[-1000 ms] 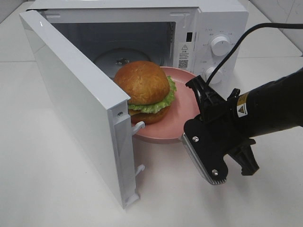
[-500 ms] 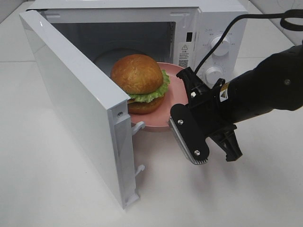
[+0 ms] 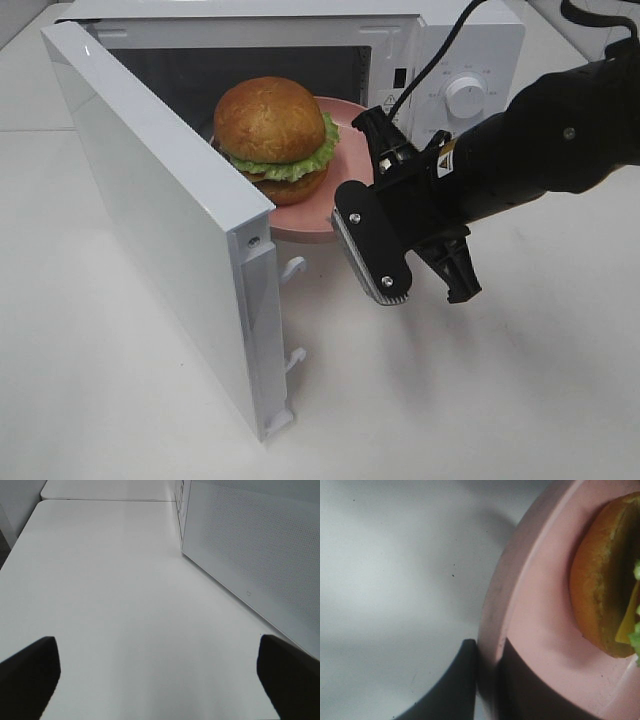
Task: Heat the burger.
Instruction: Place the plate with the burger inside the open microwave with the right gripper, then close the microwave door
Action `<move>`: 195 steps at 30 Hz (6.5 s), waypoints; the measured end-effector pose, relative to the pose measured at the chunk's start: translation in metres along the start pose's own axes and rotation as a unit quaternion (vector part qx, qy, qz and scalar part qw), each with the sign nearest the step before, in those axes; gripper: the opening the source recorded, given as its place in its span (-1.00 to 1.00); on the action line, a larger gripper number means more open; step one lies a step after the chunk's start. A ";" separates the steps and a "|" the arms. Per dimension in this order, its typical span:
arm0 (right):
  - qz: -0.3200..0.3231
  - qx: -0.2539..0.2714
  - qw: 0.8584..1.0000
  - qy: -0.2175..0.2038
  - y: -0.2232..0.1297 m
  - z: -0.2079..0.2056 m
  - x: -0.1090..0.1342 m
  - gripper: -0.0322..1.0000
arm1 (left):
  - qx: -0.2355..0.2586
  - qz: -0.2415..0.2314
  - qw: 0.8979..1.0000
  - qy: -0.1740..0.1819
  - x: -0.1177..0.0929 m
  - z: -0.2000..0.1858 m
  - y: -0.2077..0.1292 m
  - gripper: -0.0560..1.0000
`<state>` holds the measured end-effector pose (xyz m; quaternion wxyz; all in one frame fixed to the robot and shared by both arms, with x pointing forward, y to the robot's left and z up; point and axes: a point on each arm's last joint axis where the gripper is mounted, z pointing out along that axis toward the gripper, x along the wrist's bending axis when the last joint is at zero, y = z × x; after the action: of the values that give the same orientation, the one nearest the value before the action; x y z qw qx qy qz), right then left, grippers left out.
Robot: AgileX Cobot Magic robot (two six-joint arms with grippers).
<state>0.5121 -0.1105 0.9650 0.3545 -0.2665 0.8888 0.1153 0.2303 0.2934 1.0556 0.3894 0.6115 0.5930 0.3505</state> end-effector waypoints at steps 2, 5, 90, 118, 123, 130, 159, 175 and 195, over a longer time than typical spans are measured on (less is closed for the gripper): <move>-0.005 0.001 1.000 0.004 0.000 0.004 0.001 -0.79 | 0.000 0.000 1.000 0.000 0.000 0.000 0.000 0.99; -0.012 0.001 1.000 0.009 0.000 0.007 0.004 -0.79 | 0.000 0.000 1.000 0.000 0.000 0.000 0.000 0.99; 0.148 0.064 0.987 -0.008 -0.008 0.123 -0.095 -0.71 | 0.000 0.000 1.000 0.000 0.000 0.000 0.000 0.99; 0.209 0.081 0.975 0.004 -0.013 0.111 -0.098 0.28 | 0.000 0.000 1.000 0.000 0.000 0.000 0.000 0.99; 0.214 0.074 0.974 -0.003 -0.012 0.102 -0.095 0.48 | 0.000 0.000 1.000 0.000 0.000 0.000 0.000 0.99; 0.213 0.066 0.975 -0.002 -0.011 0.087 -0.084 0.53 | 0.000 0.000 1.000 0.000 0.000 0.000 0.000 0.99; 0.475 0.071 0.877 -0.030 -0.013 -0.024 -0.057 0.55 | 0.000 0.000 1.000 0.000 0.000 0.000 0.000 0.99; 0.673 0.167 0.721 0.011 -0.019 -0.099 -0.032 0.54 | 0.000 0.000 1.000 0.000 0.000 0.000 0.000 0.99; 0.703 0.176 0.689 0.010 -0.020 -0.185 -0.005 0.54 | 0.000 0.000 1.000 0.000 0.000 0.000 0.000 0.99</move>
<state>0.4207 -0.1978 1.1017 0.2011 0.5022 0.8237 0.1697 0.2303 0.2934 1.0556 0.3894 0.6115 0.5930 0.3505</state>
